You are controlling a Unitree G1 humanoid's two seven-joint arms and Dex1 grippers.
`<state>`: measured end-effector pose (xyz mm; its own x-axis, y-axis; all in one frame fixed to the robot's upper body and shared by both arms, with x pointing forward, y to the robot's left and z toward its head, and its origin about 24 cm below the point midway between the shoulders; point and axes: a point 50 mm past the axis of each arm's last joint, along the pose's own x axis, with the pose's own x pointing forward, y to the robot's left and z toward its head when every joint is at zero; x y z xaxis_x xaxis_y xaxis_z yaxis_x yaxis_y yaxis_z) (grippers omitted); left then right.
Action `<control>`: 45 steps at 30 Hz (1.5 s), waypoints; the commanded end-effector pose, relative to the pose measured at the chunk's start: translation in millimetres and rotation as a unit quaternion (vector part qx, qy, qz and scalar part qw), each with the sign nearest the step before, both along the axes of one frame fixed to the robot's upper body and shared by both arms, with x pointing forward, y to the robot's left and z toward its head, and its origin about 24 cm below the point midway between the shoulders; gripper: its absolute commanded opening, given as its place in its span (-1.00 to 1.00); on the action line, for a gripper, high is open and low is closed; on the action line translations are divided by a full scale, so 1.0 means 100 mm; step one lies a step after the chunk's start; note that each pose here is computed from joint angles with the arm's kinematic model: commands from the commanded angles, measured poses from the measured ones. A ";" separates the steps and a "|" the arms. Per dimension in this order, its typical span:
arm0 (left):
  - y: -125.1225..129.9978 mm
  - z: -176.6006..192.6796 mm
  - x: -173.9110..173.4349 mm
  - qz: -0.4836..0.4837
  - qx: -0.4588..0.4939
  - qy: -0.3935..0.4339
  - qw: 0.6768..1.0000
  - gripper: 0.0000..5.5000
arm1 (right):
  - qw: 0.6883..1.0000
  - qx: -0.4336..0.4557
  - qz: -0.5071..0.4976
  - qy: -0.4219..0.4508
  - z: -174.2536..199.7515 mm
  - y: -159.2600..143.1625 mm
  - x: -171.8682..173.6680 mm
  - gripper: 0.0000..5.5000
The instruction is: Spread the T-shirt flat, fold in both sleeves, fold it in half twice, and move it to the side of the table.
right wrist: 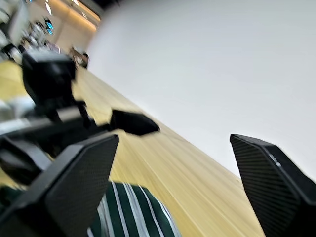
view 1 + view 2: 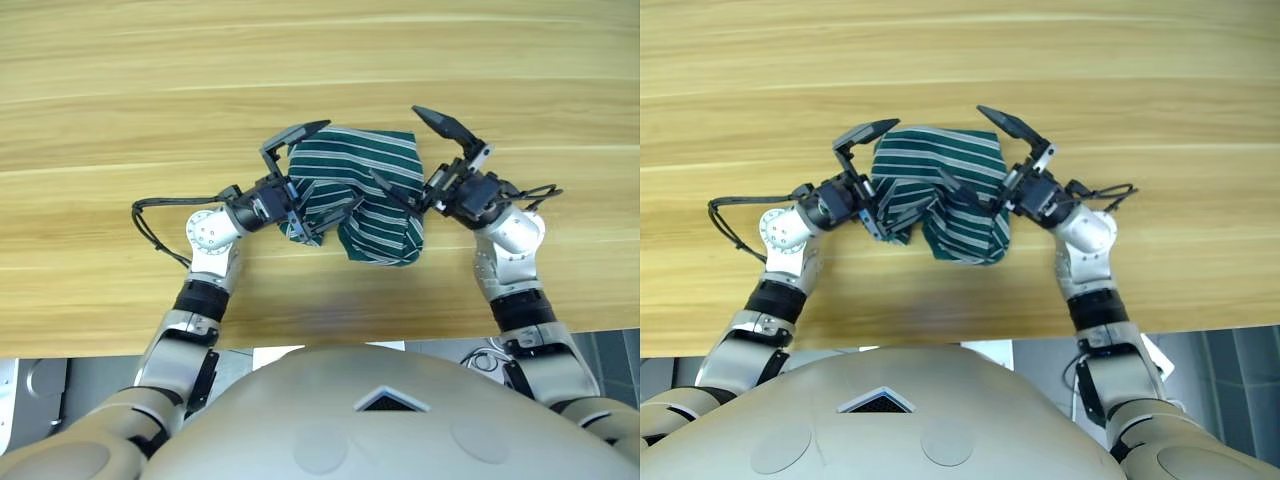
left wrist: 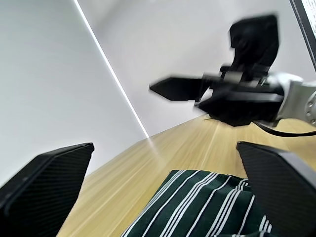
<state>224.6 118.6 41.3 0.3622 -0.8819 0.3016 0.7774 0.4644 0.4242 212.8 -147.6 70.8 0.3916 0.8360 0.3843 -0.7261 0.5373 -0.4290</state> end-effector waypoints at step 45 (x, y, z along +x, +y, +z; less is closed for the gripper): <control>0.00 0.02 0.02 0.004 0.010 -0.010 1.000 0.95 | 0.998 -0.066 0.008 -0.011 -0.08 0.07 -0.06 0.51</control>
<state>223.6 118.8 40.6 0.3760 -0.8767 0.3001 0.7695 0.4759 0.4260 210.2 -140.1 63.9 0.3889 0.8738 0.2920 -0.7097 0.4863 -0.5098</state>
